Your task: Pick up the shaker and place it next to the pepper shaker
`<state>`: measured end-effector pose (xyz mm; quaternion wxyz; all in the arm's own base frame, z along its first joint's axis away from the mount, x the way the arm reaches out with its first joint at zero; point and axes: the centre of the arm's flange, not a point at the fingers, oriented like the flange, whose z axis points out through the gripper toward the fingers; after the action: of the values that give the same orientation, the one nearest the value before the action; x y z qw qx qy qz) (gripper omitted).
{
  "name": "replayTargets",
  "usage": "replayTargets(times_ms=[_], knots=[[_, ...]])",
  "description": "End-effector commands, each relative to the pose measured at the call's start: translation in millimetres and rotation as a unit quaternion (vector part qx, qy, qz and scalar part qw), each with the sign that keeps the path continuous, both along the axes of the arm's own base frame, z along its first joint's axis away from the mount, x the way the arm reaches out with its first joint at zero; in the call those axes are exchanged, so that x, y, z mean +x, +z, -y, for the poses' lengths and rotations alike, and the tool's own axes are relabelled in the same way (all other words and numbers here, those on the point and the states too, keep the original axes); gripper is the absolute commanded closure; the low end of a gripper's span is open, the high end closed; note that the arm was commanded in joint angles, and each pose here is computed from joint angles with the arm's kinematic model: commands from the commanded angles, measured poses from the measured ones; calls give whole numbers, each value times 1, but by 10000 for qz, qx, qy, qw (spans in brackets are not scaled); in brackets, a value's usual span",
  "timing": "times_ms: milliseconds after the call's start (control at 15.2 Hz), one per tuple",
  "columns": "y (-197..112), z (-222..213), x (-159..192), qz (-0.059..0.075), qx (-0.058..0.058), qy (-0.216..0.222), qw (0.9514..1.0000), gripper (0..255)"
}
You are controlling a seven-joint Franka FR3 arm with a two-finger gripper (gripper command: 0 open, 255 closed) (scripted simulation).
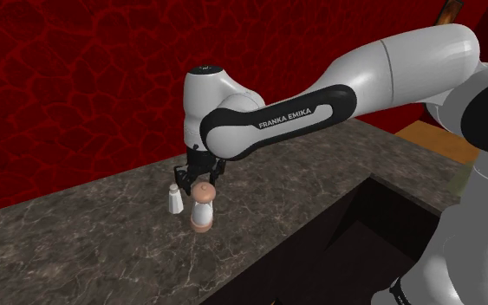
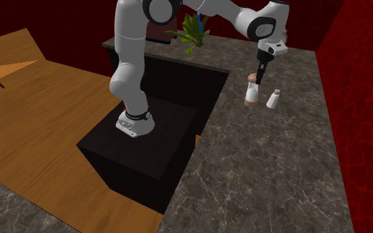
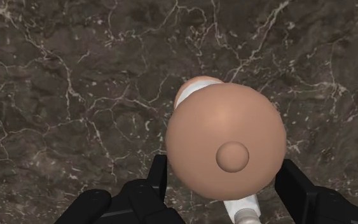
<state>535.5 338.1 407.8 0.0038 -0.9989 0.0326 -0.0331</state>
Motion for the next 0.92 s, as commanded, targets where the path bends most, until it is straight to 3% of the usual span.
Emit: replayTargets(times_ms=[0, 198, 264, 594, 858], knots=[[0, 0, 0, 2, 1, 0, 10000, 255], [0, 0, 0, 2, 1, 0, 10000, 255], [0, 0, 0, 2, 1, 0, 10000, 0], [0, 0, 0, 2, 1, 0, 10000, 0], [50, 0, -3, 2, 1, 0, 10000, 0]])
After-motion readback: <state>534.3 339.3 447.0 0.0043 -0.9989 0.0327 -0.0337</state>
